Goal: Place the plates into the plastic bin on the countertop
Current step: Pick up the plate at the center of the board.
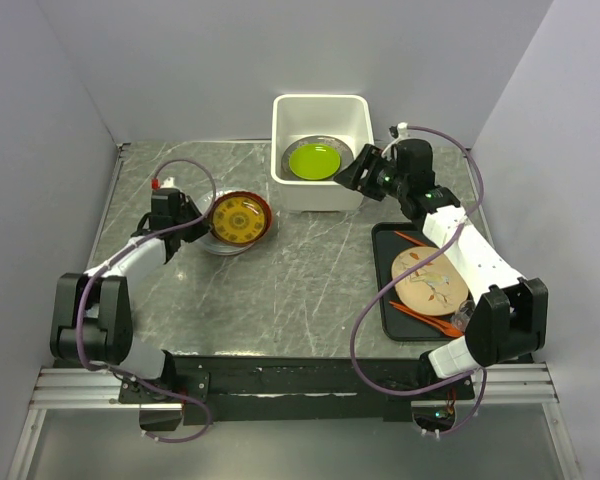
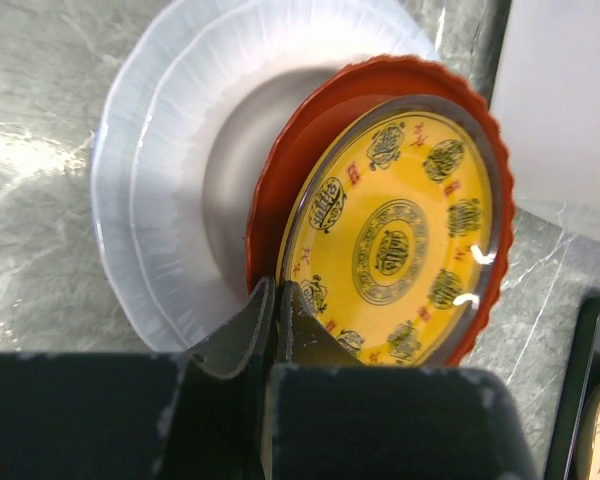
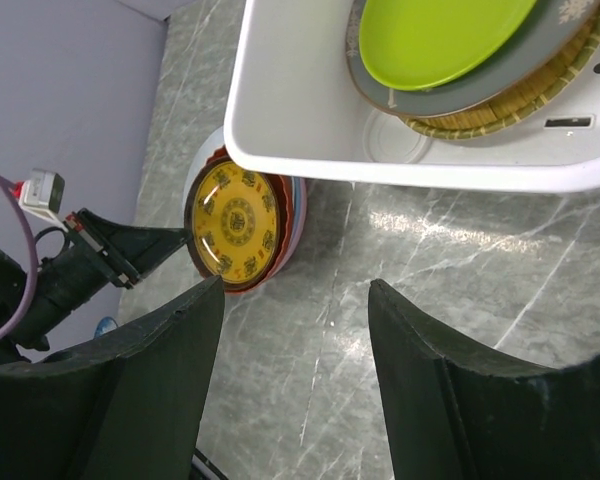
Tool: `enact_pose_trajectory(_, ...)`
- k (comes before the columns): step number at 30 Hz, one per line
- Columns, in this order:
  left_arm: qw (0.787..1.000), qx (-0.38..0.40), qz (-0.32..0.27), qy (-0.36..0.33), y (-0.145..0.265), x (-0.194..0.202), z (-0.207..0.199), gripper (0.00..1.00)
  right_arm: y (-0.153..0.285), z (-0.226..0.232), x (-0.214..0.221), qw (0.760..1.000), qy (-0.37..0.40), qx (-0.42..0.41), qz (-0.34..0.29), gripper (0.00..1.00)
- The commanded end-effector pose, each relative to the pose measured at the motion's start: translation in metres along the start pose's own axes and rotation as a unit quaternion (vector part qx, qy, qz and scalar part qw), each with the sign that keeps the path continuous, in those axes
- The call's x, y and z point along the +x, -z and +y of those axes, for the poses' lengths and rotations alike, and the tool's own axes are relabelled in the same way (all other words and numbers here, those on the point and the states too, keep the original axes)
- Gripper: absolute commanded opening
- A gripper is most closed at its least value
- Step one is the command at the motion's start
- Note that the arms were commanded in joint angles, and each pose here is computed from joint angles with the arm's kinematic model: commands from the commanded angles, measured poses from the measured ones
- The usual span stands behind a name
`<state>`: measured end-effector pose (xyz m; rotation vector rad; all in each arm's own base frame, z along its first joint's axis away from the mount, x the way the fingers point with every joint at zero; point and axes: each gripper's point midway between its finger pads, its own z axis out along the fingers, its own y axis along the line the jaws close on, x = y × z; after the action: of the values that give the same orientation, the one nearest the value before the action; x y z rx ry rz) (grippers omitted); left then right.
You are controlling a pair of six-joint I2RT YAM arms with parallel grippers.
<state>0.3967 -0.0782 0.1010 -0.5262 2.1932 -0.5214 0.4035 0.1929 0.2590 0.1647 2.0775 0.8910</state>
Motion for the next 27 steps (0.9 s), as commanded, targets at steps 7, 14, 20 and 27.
enact_pose_trajectory(7, 0.998, 0.014, -0.068, -0.008, 0.039, -0.035, -0.021, 0.01, -0.012, 0.045, 0.010, 0.996, 0.038, -0.076, 0.022, 0.67)
enact_pose_trajectory(14, 0.994, 0.060, -0.091, -0.010, 0.064, -0.046, -0.042, 0.01, -0.028, 0.065, 0.026, 0.991, 0.043, -0.114, 0.051, 0.68)
enact_pose_trajectory(20, 0.990, 0.104, -0.090, -0.014, 0.079, -0.047, -0.061, 0.01, -0.038, 0.072, 0.035, 0.987, 0.038, -0.137, 0.070, 0.68)
enact_pose_trajectory(27, 0.978, 0.194, -0.064, -0.028, 0.085, -0.039, -0.092, 0.01, -0.036, 0.080, 0.045, 0.982, 0.032, -0.169, 0.084, 0.68)
